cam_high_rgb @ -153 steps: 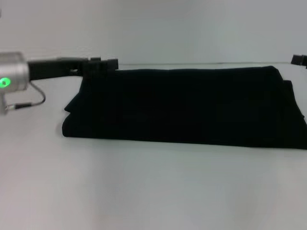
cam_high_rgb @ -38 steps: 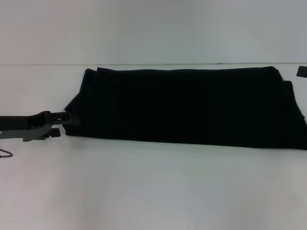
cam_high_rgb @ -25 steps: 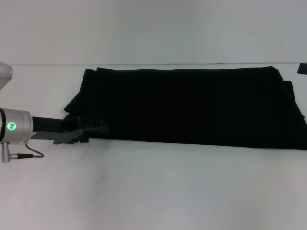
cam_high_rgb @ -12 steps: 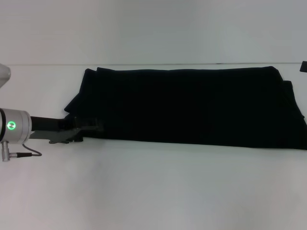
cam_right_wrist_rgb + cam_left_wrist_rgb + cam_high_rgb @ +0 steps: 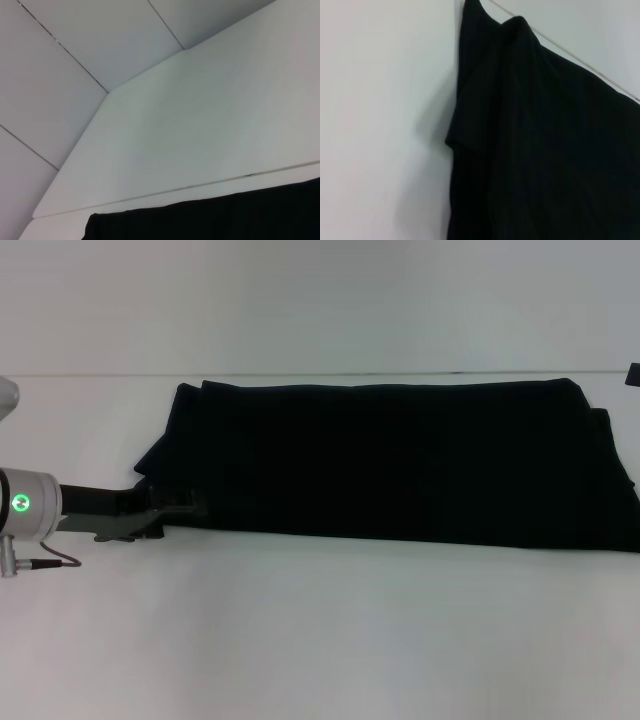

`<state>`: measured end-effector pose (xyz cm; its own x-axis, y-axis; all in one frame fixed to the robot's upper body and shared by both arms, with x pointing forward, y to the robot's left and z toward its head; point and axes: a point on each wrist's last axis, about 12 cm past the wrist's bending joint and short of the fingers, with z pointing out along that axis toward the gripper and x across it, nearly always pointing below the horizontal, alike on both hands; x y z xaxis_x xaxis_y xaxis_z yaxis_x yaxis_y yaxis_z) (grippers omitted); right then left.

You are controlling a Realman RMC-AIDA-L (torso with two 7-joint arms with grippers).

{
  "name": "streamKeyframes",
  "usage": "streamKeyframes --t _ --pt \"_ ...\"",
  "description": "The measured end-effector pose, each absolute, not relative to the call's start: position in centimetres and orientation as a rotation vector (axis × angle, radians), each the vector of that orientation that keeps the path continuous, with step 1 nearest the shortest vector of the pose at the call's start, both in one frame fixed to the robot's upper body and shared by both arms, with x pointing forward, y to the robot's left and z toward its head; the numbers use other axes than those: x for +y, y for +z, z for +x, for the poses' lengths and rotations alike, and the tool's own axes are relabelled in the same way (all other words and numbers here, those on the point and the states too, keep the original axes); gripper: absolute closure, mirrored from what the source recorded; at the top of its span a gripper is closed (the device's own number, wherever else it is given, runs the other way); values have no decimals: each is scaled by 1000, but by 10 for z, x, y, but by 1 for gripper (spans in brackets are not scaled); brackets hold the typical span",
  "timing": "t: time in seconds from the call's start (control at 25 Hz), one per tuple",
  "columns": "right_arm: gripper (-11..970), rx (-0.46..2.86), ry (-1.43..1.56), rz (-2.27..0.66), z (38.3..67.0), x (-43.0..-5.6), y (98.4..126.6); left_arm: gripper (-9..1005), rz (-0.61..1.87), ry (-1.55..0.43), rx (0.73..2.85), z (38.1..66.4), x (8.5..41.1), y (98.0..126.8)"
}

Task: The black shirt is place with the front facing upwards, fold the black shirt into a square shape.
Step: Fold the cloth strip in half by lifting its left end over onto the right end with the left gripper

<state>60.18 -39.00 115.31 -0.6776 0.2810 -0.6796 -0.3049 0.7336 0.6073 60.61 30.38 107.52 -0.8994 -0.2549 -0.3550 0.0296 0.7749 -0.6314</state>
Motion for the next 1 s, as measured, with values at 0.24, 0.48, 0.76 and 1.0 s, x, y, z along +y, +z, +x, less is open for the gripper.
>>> streamKeyframes --t 0.24,0.48,0.76,1.0 --pt "92 2122 924 -16 602 -390 1153 178 -175 -892 2539 608 305 1075" --pt "94 2119 929 -5 602 -391 1154 182 -165 -867 2537 612 304 1077" --pt "95 2120 929 -1 601 -392 1153 186 -162 -849 2530 618 301 1079" --pt "95 2119 929 -3 601 -392 1154 189 -147 -821 2506 627 298 1085"
